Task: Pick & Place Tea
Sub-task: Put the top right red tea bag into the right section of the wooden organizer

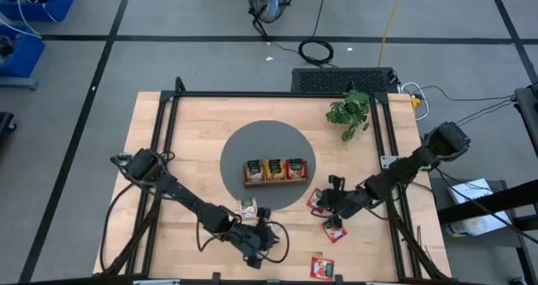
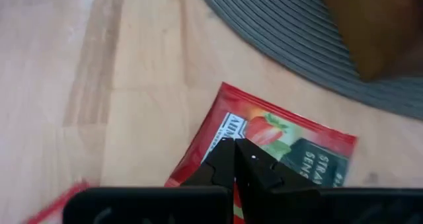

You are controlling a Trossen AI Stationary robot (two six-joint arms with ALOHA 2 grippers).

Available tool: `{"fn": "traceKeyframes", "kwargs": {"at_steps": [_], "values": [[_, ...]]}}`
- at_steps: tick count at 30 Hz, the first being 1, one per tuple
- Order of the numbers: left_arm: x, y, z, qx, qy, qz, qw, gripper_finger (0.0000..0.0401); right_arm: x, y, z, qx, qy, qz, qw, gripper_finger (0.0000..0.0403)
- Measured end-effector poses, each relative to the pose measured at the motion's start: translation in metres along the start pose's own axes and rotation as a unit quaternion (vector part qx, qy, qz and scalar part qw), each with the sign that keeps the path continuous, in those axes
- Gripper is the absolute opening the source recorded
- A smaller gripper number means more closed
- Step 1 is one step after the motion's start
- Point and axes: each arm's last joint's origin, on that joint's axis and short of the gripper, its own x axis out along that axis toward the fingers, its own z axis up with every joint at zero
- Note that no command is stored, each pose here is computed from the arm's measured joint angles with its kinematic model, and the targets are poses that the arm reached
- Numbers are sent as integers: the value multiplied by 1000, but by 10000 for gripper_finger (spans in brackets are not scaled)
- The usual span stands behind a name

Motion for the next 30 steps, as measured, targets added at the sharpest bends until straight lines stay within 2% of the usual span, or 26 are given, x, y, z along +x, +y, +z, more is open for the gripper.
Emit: {"fn": "traceKeyframes", "kwargs": {"at_steps": [7, 14, 19, 23, 25, 27, 30], "values": [[20, 9, -9, -8, -2, -17, 1000, 42, 32, 6, 5, 25, -30, 59, 998, 0], [24, 21, -9, -39, -1, -5, 999, 42, 61, 23, 17, -4, -13, 102, 995, 0], [31, 17, -19, -20, 17, -5, 1000, 42, 64, 30, 28, -20, -29, 108, 994, 0], [39, 17, -19, -23, -16, -3, 1000, 42, 64, 31, 30, -21, -39, 113, 993, 0], [45, 19, -16, -22, -57, 13, 998, 42, 63, 33, 31, -30, -49, 119, 991, 0], [46, 19, -15, -4, -67, 32, 997, 42, 63, 34, 31, -39, -57, 123, 990, 0], [48, 23, -16, -10, -64, 47, 997, 42, 62, 36, 31, -40, -57, 126, 990, 0]]}}
